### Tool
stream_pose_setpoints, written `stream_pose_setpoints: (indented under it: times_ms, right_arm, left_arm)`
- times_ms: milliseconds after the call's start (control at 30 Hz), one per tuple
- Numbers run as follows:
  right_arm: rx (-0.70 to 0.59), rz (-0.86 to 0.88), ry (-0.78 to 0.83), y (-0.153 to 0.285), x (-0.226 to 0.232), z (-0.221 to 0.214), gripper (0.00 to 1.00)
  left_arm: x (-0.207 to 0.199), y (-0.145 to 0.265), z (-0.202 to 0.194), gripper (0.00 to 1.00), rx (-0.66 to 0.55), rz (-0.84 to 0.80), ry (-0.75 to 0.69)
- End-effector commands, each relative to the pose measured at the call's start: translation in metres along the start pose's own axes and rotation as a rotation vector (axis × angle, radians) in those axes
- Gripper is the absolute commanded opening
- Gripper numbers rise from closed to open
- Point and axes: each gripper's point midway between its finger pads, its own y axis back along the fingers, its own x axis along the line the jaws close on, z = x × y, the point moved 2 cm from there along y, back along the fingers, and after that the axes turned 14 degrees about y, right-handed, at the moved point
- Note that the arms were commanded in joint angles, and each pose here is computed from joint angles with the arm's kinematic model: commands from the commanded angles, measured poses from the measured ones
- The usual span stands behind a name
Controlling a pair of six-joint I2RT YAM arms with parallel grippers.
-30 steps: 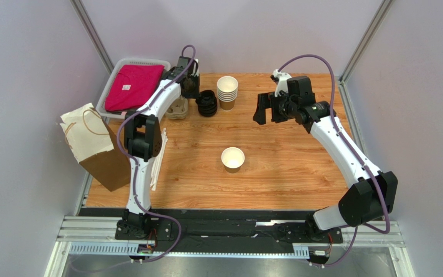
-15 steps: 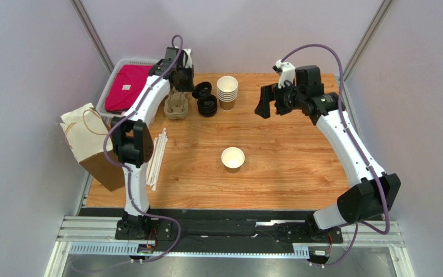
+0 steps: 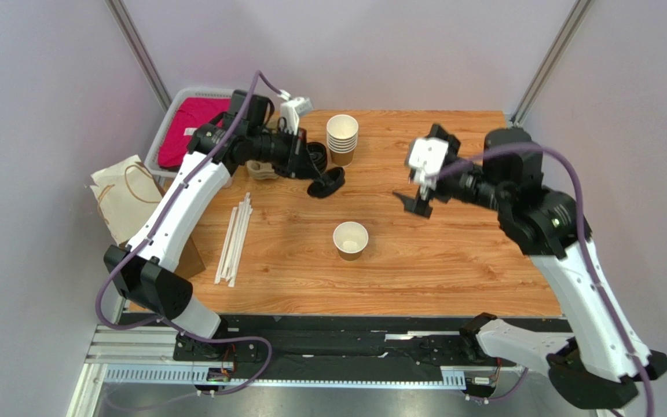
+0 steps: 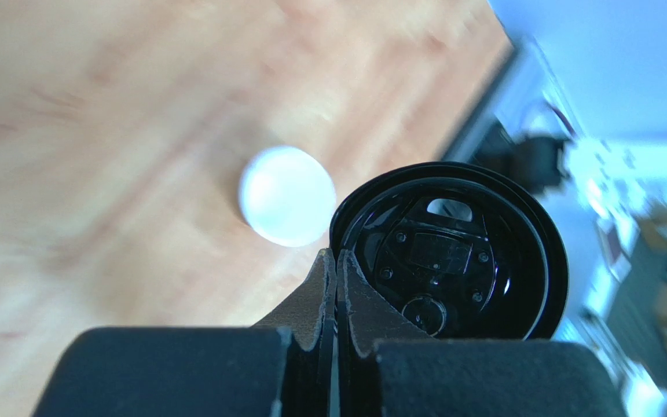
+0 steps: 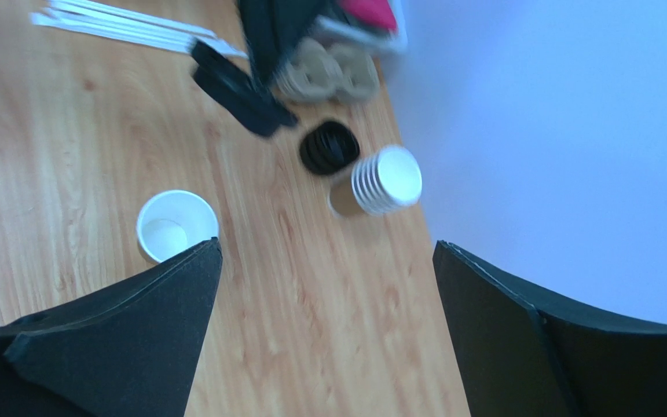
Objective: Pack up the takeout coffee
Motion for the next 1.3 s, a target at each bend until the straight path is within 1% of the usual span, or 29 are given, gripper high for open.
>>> stream_pose_setpoints:
  times_ms: [0, 33, 167, 267, 333, 433, 500, 633, 767, 867, 1033, 1067, 1100, 1267]
  right_arm:
    - [-0.09, 0.096, 0.374, 0.01, 0.04, 0.032, 1.0]
    - [-0.115, 0.141, 0.418, 0.01, 0.057, 0.042, 1.0]
    - [-0.157, 0.244, 0.536, 0.007, 0.098, 0.058, 1.0]
    - [-0.174, 0.296, 0.587, -0.001, 0.121, 0.067, 1.0]
    - [-0.172, 0.332, 0.615, -0.01, 0.133, 0.072, 1.0]
    - [-0.12, 0.357, 0.652, -0.024, 0.141, 0.074, 0.99]
    - [-0.1, 0.367, 0.678, -0.031, 0.145, 0.074, 0.97]
    - [-0.017, 0.375, 0.744, -0.049, 0.154, 0.069, 0.94]
    - [0.043, 0.436, 0.767, -0.07, 0.168, 0.066, 0.9]
    - [0.062, 0.445, 0.781, -0.079, 0.171, 0.067, 0.87]
    - [0.095, 0.471, 0.798, -0.098, 0.181, 0.063, 0.78]
    - [0.101, 0.478, 0.801, -0.1, 0.183, 0.062, 0.75]
    - [0.109, 0.483, 0.802, -0.102, 0.185, 0.06, 0.7]
    - [0.139, 0.524, 0.807, -0.108, 0.195, 0.052, 0.57]
  left_arm:
    - [-0.042, 0.009, -0.059, 0.0, 0.17, -0.217, 0.012]
    - [-0.048, 0.011, -0.066, 0.0, 0.19, -0.25, 0.015]
    - [-0.057, 0.007, -0.106, 0.0, 0.304, -0.322, 0.036]
    - [-0.06, 0.004, -0.124, 0.0, 0.348, -0.317, 0.022]
    - [-0.057, 0.002, -0.128, 0.0, 0.355, -0.294, 0.024]
    - [-0.047, -0.004, -0.134, 0.0, 0.378, -0.246, 0.064]
    - [-0.037, -0.011, -0.144, 0.0, 0.416, -0.206, 0.108]
    - [-0.014, -0.021, -0.156, 0.0, 0.446, -0.097, 0.137]
    - [-0.008, -0.026, -0.156, 0.0, 0.462, -0.057, 0.165]
    - [-0.007, -0.031, -0.154, 0.0, 0.471, -0.055, 0.185]
    - [-0.006, -0.036, -0.155, 0.0, 0.495, -0.058, 0.21]
    - [-0.007, -0.036, -0.155, 0.0, 0.496, -0.058, 0.214]
    - [-0.006, -0.036, -0.155, 0.0, 0.498, -0.059, 0.214]
    - [-0.006, -0.036, -0.155, 0.0, 0.501, -0.054, 0.219]
